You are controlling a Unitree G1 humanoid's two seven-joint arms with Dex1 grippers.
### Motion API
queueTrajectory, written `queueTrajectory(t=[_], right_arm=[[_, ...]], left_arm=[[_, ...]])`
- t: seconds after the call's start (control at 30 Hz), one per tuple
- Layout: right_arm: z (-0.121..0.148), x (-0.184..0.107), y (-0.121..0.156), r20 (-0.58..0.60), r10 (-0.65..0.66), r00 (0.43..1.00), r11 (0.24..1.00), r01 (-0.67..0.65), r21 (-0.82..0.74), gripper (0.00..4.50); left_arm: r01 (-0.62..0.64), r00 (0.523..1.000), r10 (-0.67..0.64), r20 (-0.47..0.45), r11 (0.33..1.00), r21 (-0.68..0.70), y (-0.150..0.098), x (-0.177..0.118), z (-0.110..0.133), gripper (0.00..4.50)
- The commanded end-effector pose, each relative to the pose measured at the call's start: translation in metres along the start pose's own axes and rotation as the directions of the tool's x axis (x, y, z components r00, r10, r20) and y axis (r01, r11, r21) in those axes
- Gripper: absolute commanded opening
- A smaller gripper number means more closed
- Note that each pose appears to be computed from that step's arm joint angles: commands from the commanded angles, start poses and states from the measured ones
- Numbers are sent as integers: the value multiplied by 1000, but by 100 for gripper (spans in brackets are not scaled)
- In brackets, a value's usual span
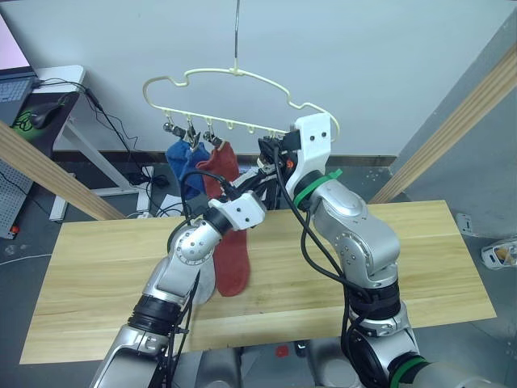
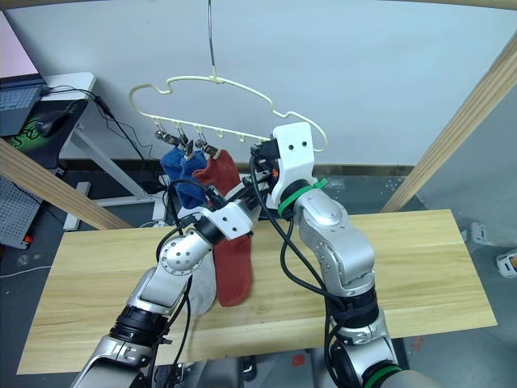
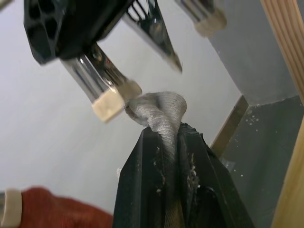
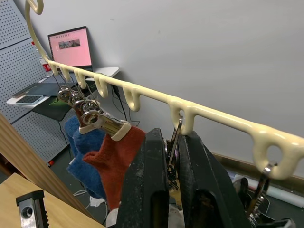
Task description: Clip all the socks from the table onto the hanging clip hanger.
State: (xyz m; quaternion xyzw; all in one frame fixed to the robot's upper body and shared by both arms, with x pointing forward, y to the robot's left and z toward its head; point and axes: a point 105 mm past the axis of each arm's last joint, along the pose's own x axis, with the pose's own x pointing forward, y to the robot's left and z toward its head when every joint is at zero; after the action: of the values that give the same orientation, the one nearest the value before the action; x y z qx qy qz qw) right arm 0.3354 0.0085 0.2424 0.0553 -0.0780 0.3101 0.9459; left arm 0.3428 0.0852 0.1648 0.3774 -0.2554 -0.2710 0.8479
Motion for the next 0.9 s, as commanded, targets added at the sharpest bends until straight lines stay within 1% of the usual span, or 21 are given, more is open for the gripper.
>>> queueTrajectory(t=[0.03, 0.3, 0.43, 0.6, 0.9], right_arm=[[33, -5, 19, 130, 64, 989, 998, -60, -31, 0], [32, -5, 17, 128, 55, 990, 996, -46, -77, 0], [31, -5, 15, 126, 49, 991, 995, -38, -88, 0], [30, -5, 14, 122, 44, 992, 995, -32, -98, 0], [28, -4, 15, 115, 46, 992, 994, -34, -100, 0]], left_arm=[[-16, 999, 16, 41, 1000, 17, 3, 3, 8, 5], [-43, 999, 42, 33, 999, 29, 8, 2, 4, 5], [-54, 998, 52, 46, 998, 39, 10, 2, 7, 5], [-39, 997, 35, 63, 997, 60, 8, 3, 11, 4], [-14, 998, 9, 63, 996, 90, 3, 5, 11, 4]])
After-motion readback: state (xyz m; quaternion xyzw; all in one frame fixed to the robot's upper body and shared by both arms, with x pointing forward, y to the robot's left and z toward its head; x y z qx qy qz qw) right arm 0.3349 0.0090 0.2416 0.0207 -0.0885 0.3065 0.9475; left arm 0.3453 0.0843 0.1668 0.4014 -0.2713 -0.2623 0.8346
